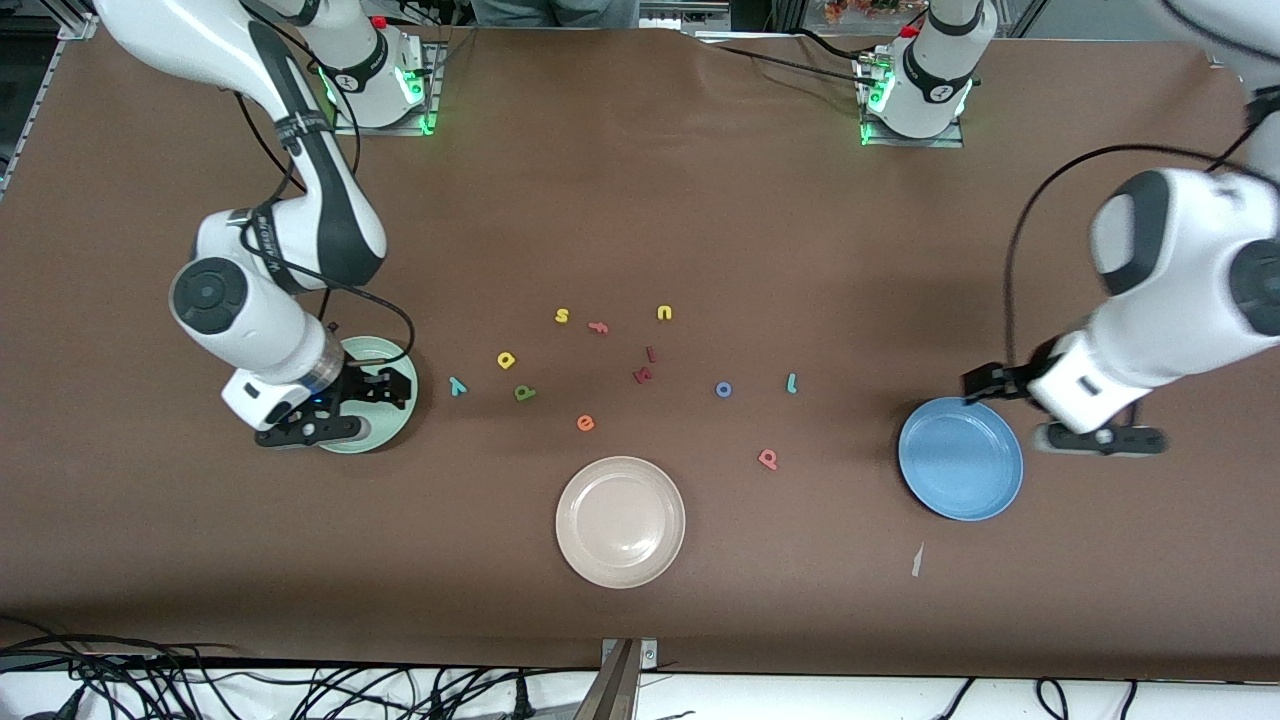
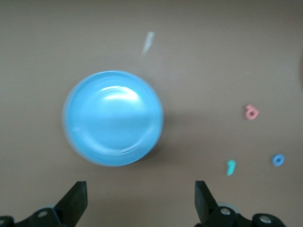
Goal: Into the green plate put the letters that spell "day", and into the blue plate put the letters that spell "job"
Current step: 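Move the right gripper to the teal y while the left gripper reaches the teal 1, then grasp the teal y with the right gripper while the left gripper grasps the teal 1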
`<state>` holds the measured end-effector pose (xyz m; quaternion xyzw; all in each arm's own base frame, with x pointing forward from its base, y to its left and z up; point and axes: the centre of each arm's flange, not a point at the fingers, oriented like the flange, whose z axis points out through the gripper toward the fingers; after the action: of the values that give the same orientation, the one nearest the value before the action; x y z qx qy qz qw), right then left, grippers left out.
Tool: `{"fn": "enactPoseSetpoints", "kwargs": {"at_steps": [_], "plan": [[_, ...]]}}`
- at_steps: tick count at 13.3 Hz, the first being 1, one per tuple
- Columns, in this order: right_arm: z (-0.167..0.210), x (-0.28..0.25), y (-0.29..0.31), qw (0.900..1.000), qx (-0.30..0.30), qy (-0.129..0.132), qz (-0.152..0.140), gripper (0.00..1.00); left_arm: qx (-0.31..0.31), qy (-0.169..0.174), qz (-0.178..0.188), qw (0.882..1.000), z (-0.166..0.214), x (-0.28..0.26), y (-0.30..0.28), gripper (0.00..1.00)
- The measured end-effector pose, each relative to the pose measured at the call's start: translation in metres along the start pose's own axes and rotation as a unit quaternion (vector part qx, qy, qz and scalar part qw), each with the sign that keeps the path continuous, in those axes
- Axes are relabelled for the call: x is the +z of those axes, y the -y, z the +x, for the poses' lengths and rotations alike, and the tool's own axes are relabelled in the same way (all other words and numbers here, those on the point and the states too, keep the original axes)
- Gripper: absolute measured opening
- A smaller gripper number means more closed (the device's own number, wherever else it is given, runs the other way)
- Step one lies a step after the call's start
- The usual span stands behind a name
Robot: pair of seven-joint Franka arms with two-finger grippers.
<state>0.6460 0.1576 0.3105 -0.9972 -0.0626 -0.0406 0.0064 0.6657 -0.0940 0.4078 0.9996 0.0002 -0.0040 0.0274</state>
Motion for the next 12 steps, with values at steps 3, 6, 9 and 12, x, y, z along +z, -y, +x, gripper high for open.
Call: {"fn": "enactPoseSetpoints", "kwargs": {"at_steps": [3,6,9,12], "plan": [[-0.007,0.031,0.022,1.0,-0.011,-0.002,0.009,1.0,0.006,-0.017,-0.007,1.0,-0.013,0.06,-0.074,1.0],[-0.02,0.059,0.056,0.999,-0.035,-0.01,0.021,1.0,0.017,-0.041,-0.015,0.999,-0.048,0.119,-0.113,1.0],[-0.038,0.082,0.064,0.998,-0.059,-0.01,0.012,1.0,0.038,-0.058,-0.005,0.998,-0.088,0.169,-0.141,1.0],[-0.049,0.093,0.07,0.996,-0.088,-0.02,0.002,1.0,0.062,-0.041,0.033,0.997,-0.113,0.209,-0.157,1.0]]}}
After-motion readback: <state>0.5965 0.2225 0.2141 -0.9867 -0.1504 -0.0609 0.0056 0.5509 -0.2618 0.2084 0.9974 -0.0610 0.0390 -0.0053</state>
